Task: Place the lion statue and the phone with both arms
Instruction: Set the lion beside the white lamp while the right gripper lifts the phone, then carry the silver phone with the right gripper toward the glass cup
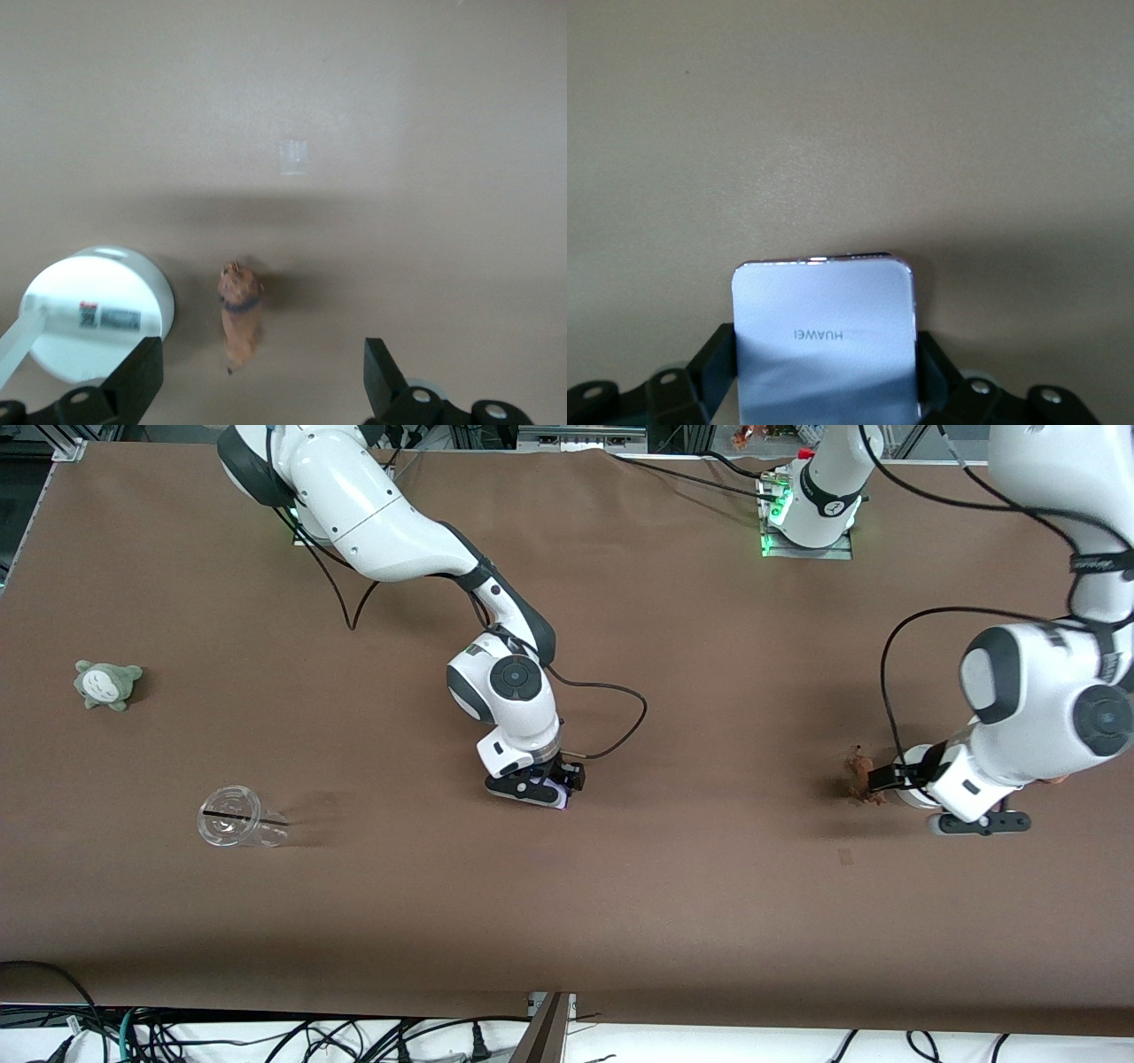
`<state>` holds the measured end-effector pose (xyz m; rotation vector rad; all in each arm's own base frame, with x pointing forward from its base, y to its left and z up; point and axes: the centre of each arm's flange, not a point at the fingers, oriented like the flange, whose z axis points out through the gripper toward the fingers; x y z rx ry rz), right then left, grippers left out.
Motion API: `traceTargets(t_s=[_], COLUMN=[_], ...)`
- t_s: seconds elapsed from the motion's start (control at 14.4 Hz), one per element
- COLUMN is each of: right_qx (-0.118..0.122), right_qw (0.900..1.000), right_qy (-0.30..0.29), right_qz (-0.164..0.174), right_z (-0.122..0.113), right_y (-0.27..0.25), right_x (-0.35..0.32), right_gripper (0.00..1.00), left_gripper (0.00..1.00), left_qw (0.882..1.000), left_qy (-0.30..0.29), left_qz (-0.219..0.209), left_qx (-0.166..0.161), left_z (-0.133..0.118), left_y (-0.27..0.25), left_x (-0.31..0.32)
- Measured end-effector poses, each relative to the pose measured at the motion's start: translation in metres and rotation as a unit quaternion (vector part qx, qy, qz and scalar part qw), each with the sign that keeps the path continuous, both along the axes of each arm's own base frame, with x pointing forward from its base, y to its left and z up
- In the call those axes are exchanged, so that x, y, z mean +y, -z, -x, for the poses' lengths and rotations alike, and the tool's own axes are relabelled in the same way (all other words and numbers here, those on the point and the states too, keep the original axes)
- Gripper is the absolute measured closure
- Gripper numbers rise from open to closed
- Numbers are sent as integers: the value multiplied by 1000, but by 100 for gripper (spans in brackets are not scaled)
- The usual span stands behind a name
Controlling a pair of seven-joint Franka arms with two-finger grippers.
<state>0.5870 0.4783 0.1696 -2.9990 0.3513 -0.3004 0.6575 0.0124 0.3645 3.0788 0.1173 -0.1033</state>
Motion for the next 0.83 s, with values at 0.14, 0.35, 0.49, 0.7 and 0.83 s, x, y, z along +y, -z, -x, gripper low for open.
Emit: traceTargets(t_s=[0.14, 0.35, 0.49, 0.7, 0.83], right_qx=[-3, -3, 8, 20, 28], right_qw=[1000, 999, 998, 993, 988], right_qy=[-12, -35, -63, -111, -143], right_qz=[5, 20, 19, 35, 49], right_z=[-4, -21, -37, -57, -67], right_y=[-3, -18, -37, -56, -55], right_x=[-4, -26, -53, -110, -154], right_gripper=[15, 15, 15, 15, 15], left_gripper=[0, 0, 0, 0, 0], left_qw=[1000, 1000, 1000, 1000, 1000], left_qy=[1, 7, 7, -1, -8], left_qz=[-2, -14, -12, -4, -1], left_qx=[2, -12, -15, 3, 12], left_z=[-1, 5, 19, 50, 63], left_y=[-41, -106, -153, -196, -209], left_x=[-1, 1, 3, 17, 27])
